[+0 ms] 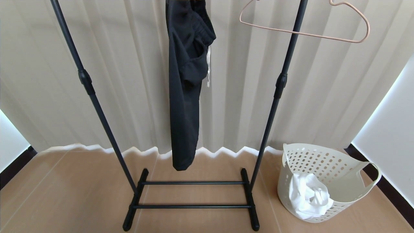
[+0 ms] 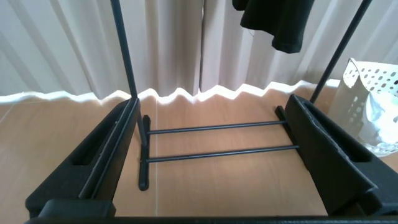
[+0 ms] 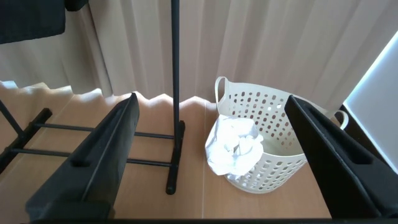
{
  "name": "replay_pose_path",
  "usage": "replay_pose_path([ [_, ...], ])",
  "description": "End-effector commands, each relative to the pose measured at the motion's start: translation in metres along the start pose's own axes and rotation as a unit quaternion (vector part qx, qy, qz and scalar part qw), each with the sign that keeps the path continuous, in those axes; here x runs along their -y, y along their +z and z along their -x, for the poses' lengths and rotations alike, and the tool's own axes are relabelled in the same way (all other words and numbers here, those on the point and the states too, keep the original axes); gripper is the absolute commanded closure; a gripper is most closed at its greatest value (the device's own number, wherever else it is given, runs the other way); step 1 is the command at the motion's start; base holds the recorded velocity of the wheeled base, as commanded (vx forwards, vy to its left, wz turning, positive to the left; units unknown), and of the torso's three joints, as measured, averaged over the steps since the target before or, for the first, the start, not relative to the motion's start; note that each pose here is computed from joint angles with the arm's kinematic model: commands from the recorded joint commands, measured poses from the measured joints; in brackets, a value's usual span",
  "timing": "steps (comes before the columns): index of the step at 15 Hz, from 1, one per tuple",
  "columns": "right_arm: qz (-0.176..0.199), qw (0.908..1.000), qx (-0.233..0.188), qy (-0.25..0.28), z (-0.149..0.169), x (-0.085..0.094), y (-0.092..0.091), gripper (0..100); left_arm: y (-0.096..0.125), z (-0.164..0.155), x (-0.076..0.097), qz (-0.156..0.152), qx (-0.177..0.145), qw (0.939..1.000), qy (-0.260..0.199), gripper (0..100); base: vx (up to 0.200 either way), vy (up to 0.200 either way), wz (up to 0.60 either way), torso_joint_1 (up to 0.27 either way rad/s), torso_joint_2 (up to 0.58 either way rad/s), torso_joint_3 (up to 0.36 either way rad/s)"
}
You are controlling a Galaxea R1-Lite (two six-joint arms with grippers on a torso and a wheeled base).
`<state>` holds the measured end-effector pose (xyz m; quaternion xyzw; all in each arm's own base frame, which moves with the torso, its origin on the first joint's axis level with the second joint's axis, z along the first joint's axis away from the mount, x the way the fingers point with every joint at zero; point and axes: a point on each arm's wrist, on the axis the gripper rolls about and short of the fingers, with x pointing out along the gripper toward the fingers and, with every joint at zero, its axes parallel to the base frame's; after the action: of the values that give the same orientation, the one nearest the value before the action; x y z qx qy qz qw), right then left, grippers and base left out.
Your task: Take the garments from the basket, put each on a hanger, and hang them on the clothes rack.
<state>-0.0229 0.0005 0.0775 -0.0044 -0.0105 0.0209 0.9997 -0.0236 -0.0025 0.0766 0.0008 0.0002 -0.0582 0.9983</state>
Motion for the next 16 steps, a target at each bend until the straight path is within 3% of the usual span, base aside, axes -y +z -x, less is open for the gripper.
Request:
replay_pose_path([
  [1,0.000,1.0000,0.000,0.001,-0.0001,0.0000,0.0001,0,0.0000,-0.0001,0.0000,0.000,-0.001,1.0000,0.000,0,0.000,0.000,-0.60,0.002,0.01,0.002],
  [5,0.000,1.0000,0.000,0.001,-0.0001,0.0000,0.0001,0,0.0000,-0.0001,0.0000,0.000,-0.001,1.0000,0.000,0,0.000,0.000,-0.60,0.000,0.00,0.005],
  [9,0.000,1.0000,0.000,0.001,-0.0001,0.0000,0.0001,0,0.0000,-0.0001,0.0000,-0.001,-0.001,1.0000,-0.001,0,0.000,0.000,0.00,0.000,0.00,0.000],
  [16,0.000,1.0000,0.000,0.001,-0.0001,0.0000,0.0001,0,0.0000,-0.0001,0.0000,-0.001,-0.001,1.0000,-0.001,0,0.000,-0.200,0.00,0.003,0.00,0.003],
])
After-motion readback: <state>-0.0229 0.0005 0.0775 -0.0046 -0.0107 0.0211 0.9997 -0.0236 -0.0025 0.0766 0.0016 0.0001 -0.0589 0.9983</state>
